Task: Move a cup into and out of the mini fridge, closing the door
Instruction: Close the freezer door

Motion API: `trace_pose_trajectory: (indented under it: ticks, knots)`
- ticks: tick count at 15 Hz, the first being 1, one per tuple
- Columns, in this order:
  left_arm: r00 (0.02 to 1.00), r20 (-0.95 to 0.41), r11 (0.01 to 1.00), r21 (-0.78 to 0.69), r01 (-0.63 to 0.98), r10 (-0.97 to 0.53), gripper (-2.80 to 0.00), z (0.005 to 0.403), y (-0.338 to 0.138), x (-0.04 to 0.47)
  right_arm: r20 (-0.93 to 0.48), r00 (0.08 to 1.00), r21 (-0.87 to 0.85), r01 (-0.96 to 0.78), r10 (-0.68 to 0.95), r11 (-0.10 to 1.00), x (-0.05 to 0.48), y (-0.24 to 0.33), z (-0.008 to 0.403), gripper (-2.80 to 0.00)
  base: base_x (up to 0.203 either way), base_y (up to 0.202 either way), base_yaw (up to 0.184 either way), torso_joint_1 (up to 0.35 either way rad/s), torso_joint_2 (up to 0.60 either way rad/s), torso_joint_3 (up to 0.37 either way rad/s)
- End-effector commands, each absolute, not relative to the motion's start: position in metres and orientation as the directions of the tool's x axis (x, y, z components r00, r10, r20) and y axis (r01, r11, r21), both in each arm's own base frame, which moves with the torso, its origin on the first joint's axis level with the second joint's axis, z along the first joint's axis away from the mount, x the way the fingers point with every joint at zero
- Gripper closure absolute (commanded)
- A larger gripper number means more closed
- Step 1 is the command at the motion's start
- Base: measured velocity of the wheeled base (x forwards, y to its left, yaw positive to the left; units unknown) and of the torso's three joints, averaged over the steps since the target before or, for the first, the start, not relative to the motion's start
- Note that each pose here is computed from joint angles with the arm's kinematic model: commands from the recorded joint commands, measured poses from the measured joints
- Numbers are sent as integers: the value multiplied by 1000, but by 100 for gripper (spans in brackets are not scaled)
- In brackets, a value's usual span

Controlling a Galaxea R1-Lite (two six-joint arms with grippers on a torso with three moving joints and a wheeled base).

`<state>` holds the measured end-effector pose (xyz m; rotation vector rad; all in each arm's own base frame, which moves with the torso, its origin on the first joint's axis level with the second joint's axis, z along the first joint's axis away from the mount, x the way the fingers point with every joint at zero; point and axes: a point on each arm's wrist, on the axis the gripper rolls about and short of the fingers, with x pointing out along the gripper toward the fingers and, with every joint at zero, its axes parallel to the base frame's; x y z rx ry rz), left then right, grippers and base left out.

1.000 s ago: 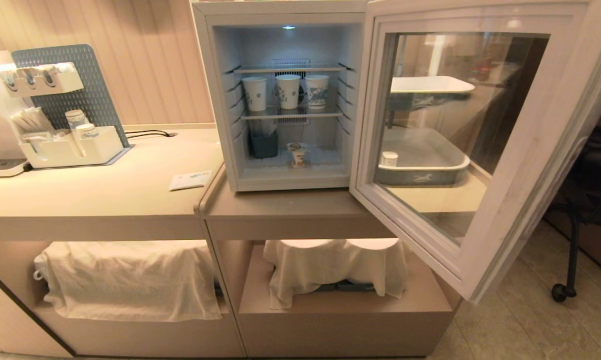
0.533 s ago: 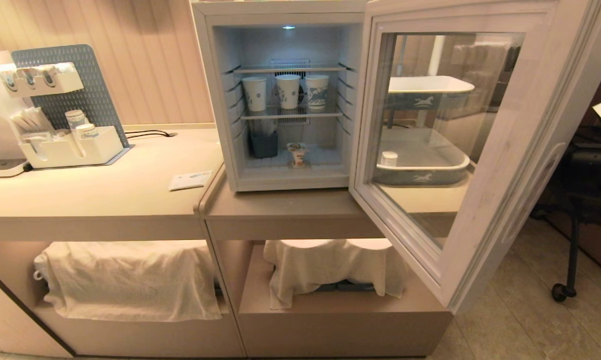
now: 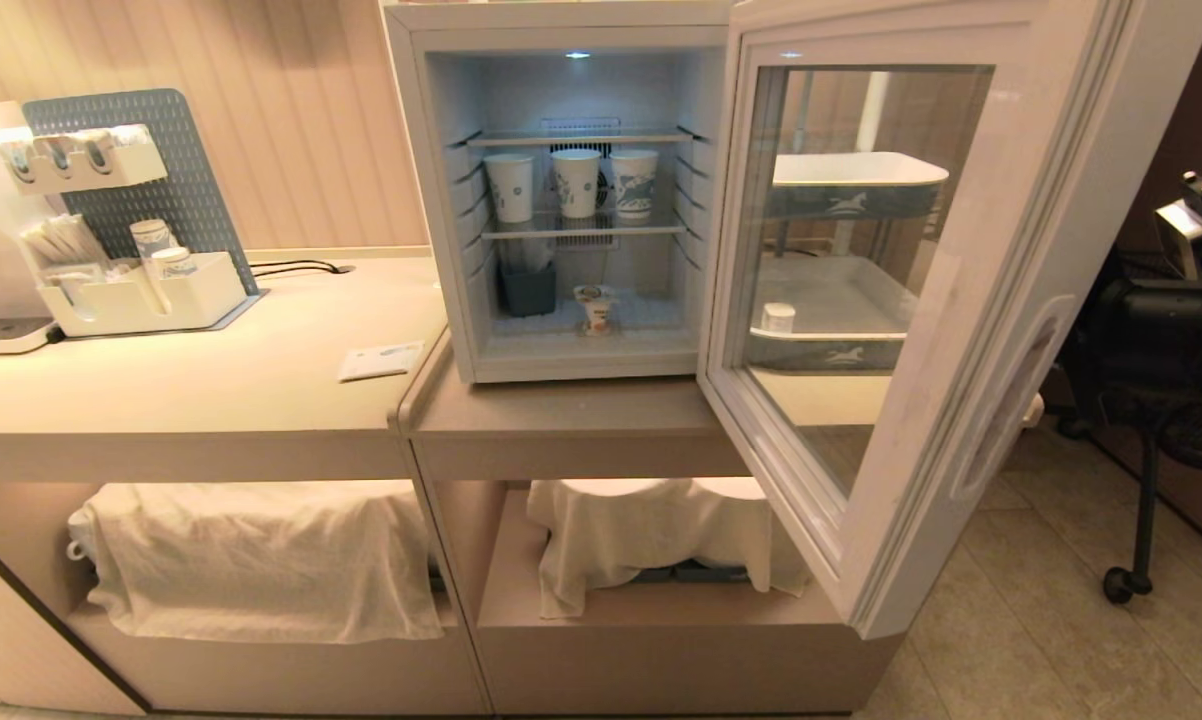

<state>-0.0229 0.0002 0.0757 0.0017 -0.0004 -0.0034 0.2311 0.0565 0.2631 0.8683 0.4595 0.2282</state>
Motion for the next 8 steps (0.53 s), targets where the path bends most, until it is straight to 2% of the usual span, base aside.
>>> trace_pose_trajectory:
  ticks: [1,8]
  knots:
    - [1000,2,1000,2,3,-3,0,76,0,-23,-279,872,796,-25,403,605,227,62,266,0,0,0,0,0,0,0]
    - [1000,2,1000,2,3,-3,0,76,0,-23,-246,796,884,-50,553,465,211,83,274,0,0,0,0,0,0,0]
